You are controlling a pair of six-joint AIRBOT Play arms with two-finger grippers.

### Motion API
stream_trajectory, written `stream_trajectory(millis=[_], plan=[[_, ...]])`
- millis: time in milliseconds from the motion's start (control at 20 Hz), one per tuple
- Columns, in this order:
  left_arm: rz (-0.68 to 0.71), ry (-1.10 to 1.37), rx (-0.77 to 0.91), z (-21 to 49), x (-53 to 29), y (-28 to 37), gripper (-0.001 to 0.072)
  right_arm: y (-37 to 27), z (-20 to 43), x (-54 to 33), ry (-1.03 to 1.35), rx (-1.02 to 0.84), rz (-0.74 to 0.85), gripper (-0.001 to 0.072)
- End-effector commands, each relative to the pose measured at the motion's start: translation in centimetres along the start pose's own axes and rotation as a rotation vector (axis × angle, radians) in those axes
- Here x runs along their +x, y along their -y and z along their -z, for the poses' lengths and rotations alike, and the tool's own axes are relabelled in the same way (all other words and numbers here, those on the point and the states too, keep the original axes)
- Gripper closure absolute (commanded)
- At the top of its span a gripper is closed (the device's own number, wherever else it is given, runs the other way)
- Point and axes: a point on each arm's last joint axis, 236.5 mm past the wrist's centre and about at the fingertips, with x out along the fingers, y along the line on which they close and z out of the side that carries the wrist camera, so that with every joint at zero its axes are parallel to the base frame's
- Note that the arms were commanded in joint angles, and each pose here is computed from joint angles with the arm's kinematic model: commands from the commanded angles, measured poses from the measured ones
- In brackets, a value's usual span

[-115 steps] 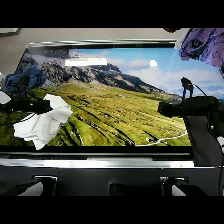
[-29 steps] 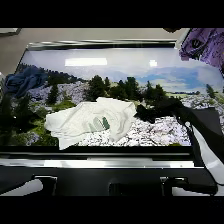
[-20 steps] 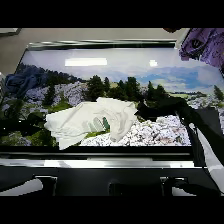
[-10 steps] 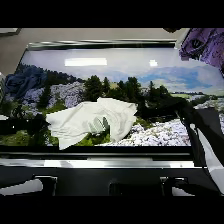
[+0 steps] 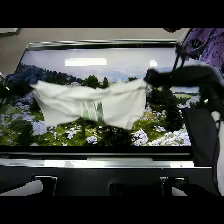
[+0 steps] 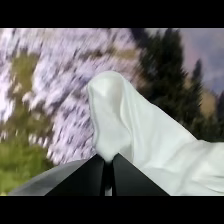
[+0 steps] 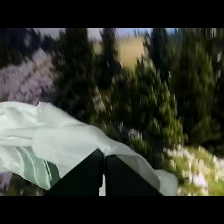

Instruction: Fold the clothes and pants, and hang the long-sleeved shirts on hangers.

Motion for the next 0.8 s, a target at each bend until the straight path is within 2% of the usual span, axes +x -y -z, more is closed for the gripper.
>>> stream_trajectory(millis=[0,200,400,600,750], plan=[[0.055,0.284,0.226,-8.8,-10.0,9.4,0.0695,-6.2,-8.8,-11.0,0.275,-0.202,0.037,0.0683],[0.017,0.494,0.377,-9.5,-21.2,15.7,0.0694,-11.5,-9.8,-23.9,0.482,-0.316,0.061,0.0683],[-0.031,0.542,0.374,-6.4,-27.2,17.7,0.0694,-13.5,-7.7,-30.7,0.576,-0.298,0.055,0.0683],[-0.03,0.416,0.289,-3.8,-25.5,16.5,0.0694,-12.0,-9.2,-30.0,0.603,-0.199,0.086,0.0683],[-0.039,0.255,0.191,-2.0,-19.2,12.7,0.0694,-6.7,-11.6,-23.3,0.525,-0.093,0.201,0.0682]])
